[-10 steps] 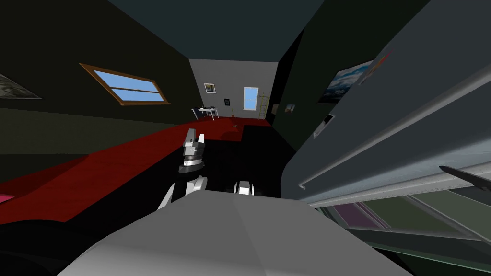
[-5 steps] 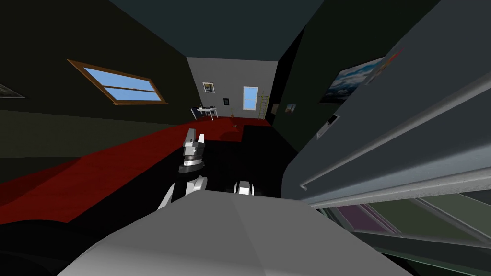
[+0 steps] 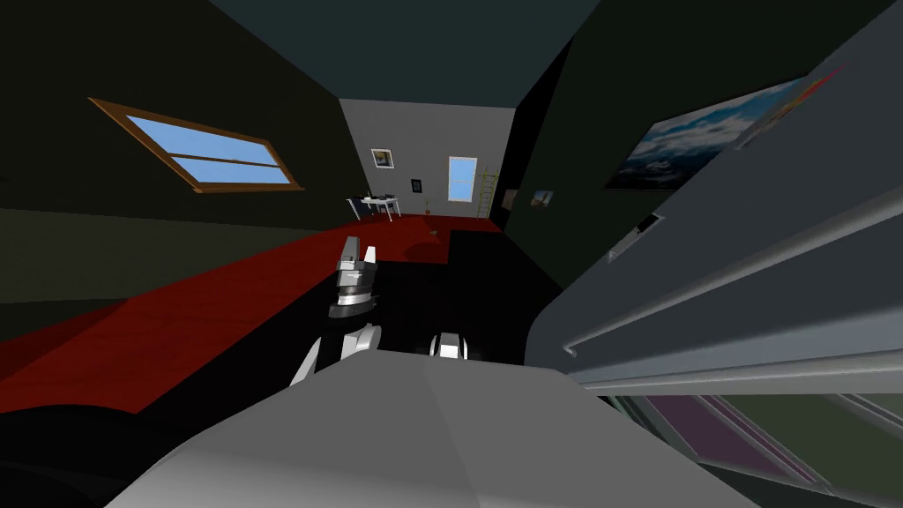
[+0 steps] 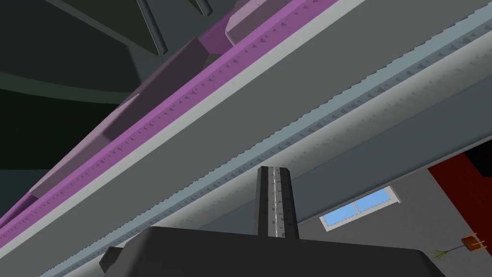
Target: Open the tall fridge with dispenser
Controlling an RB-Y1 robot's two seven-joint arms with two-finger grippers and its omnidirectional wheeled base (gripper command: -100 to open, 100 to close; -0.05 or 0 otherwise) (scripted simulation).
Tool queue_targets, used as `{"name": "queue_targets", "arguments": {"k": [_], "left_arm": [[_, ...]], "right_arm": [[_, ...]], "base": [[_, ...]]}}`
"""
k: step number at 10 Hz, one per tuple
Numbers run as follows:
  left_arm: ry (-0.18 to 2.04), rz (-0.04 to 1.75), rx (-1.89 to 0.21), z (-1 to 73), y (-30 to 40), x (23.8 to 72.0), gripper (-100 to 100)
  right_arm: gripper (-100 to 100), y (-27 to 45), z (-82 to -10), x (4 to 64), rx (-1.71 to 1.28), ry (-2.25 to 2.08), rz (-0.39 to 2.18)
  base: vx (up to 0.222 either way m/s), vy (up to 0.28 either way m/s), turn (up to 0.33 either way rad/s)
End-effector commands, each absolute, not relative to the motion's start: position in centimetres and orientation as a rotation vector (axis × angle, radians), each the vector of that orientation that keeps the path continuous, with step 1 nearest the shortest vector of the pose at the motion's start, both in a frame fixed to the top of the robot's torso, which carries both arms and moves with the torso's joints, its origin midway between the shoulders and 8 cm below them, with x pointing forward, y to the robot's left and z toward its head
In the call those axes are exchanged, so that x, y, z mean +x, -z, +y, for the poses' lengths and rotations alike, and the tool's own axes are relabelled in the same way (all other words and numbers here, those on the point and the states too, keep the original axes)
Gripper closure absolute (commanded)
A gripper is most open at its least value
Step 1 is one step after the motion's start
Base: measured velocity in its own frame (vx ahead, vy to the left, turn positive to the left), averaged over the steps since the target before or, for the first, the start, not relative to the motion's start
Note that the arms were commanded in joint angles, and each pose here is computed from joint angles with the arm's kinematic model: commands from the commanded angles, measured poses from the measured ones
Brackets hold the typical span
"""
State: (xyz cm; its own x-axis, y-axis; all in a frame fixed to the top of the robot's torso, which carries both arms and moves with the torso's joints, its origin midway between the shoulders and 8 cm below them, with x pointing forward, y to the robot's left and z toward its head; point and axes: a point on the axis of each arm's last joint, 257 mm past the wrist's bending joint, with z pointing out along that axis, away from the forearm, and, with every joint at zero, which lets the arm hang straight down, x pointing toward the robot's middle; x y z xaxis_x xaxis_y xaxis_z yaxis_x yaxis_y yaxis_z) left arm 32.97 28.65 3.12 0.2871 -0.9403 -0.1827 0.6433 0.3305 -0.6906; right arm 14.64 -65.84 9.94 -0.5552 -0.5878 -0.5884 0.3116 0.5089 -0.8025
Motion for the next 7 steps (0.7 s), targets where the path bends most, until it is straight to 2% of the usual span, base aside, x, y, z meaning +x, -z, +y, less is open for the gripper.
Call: {"name": "queue_targets", "arguments": {"k": [1, 2, 3, 4, 7], "left_arm": [[1.132, 0.638, -0.551, 28.6, -3.1, 33.0, 0], [1.132, 0.638, -0.551, 28.6, -3.1, 33.0, 0], [1.132, 0.638, -0.551, 28.6, -3.1, 33.0, 0], [1.132, 0.638, -0.551, 28.6, -3.1, 33.0, 0], [1.132, 0.638, -0.551, 28.6, -3.1, 33.0, 0]], "right_arm": [[100, -10.7, -67.6, 12.8, -0.179, 1.251, 1.813], [100, -10.8, -68.2, 12.1, -0.16, 1.268, 1.818], [100, -10.4, -67.9, 12.3, -0.172, 1.252, 1.82], [-100, -10.5, -68.7, 11.2, -0.142, 1.277, 1.824], [-100, -10.6, -69.7, 9.8, -0.107, 1.309, 1.827]], "base": [[0.193, 0.201, -0.003], [0.234, 0.226, 0.006], [0.109, 0.108, -0.019], [0.12, 0.081, 0.009], [0.156, 0.096, -0.011]]}}
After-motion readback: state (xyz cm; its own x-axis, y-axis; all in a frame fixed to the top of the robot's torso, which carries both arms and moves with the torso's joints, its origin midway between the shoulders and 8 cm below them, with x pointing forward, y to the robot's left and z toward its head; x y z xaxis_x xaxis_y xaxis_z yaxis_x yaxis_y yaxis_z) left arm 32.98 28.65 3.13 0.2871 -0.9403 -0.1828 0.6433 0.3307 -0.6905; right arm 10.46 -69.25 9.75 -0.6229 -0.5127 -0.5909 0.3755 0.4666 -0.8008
